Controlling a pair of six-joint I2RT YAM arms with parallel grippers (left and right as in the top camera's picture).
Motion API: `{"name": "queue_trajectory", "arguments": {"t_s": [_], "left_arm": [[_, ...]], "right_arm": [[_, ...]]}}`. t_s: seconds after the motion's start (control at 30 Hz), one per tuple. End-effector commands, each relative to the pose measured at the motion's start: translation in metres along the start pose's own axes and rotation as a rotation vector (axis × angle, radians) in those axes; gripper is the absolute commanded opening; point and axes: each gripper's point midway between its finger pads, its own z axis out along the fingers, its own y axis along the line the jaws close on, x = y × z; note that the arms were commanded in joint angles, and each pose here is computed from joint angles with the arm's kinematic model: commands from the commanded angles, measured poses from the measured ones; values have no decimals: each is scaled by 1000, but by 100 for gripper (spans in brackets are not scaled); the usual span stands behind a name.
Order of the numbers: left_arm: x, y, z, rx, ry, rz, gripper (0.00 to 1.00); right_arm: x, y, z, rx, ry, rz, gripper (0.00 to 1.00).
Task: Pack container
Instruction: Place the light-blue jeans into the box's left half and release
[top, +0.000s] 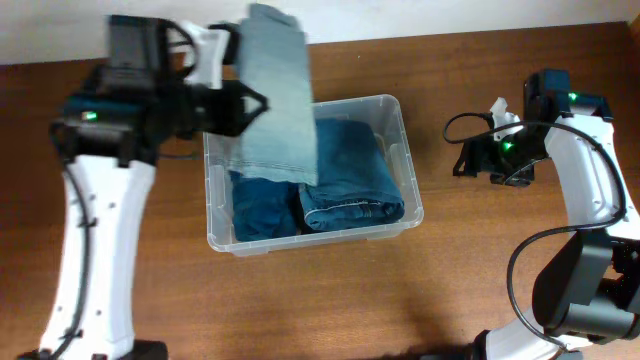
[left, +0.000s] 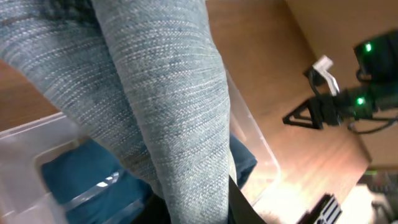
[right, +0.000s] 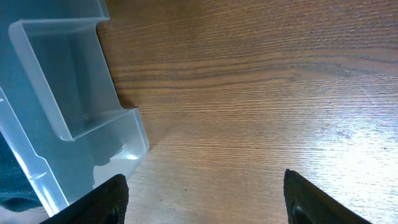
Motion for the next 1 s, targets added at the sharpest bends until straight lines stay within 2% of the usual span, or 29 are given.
{"name": "queue_trajectory", "arguments": {"t_s": [0.0,0.2,0.33,0.47,0.63,0.87,0.97], "left_arm": [[-2,-16,31,9,22,-54,0],[20,-12,82,-63,132,-319,0],[49,8,100,-136,231,-388,0],[92,25,118,-175,341,-435,1],[142,61,125,-323,448,-450,0],[147,86,109,-418,459,-430,1],[152,112,92,-509,477,-430,1]], "right_arm": [[0,2,-11,4,-32,-7,73],[1,2,-11,4,-29,-6,73],[1,2,-11,4,-29,-6,73],[1,2,-11,4,-29,-6,73],[1,2,-11,4,-29,-6,73],[1,2,-11,4,-28,-6,73],[1,2,-11,4,-29,-6,73]]}}
